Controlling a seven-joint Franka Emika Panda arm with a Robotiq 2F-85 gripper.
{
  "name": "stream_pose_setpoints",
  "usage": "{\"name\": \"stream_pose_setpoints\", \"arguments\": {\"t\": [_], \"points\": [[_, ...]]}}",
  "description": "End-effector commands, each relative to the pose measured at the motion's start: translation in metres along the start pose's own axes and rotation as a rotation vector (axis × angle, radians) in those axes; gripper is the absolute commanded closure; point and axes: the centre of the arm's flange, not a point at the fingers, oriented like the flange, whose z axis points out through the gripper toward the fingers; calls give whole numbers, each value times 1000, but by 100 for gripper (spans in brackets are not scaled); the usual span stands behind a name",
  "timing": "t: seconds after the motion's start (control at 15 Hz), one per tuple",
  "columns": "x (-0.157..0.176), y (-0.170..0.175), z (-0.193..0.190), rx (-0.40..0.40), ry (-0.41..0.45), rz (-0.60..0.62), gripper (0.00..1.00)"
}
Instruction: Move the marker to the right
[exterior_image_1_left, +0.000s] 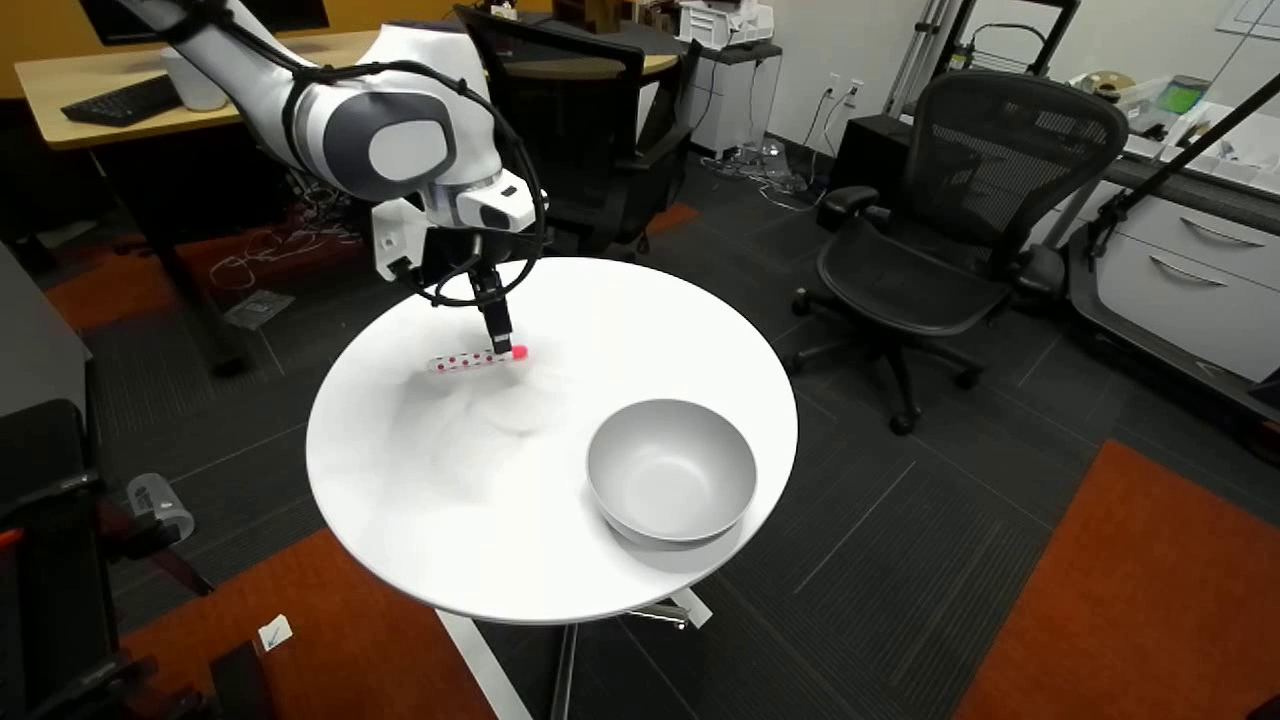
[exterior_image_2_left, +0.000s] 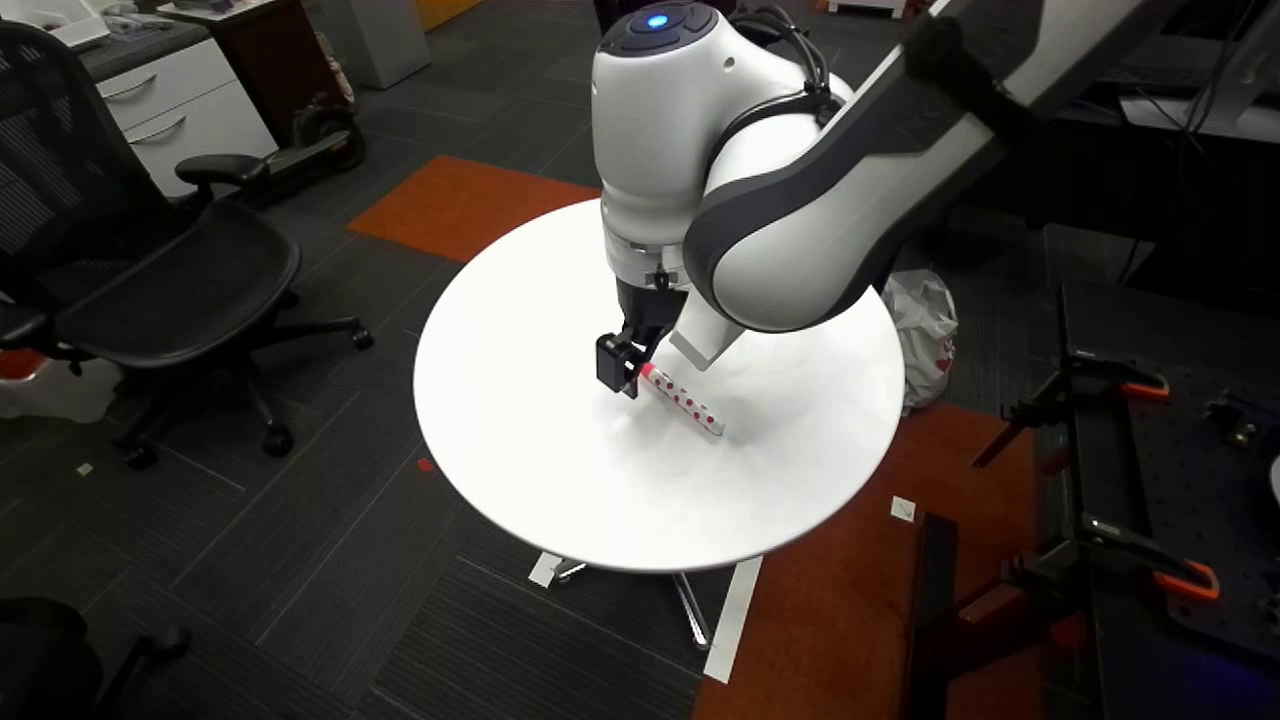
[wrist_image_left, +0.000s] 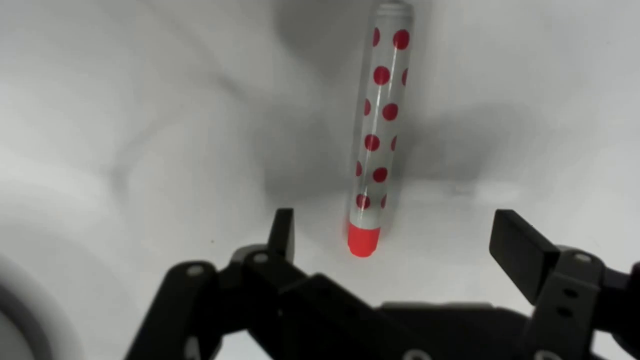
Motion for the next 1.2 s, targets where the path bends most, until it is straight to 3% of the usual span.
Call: {"name": "stream_pose_setpoints", "arguments": {"t": [0.0,0.53,0.6,0.73,1.13], "points": [[5,-5,7,-6,5,19,0],[2,-3,23,-13,-27,24,0],[2,-3,25,-22,-26,29,25],[1,-3,27,-26,-27,33,34],[1,-5,28,-27,-29,33,81]]}}
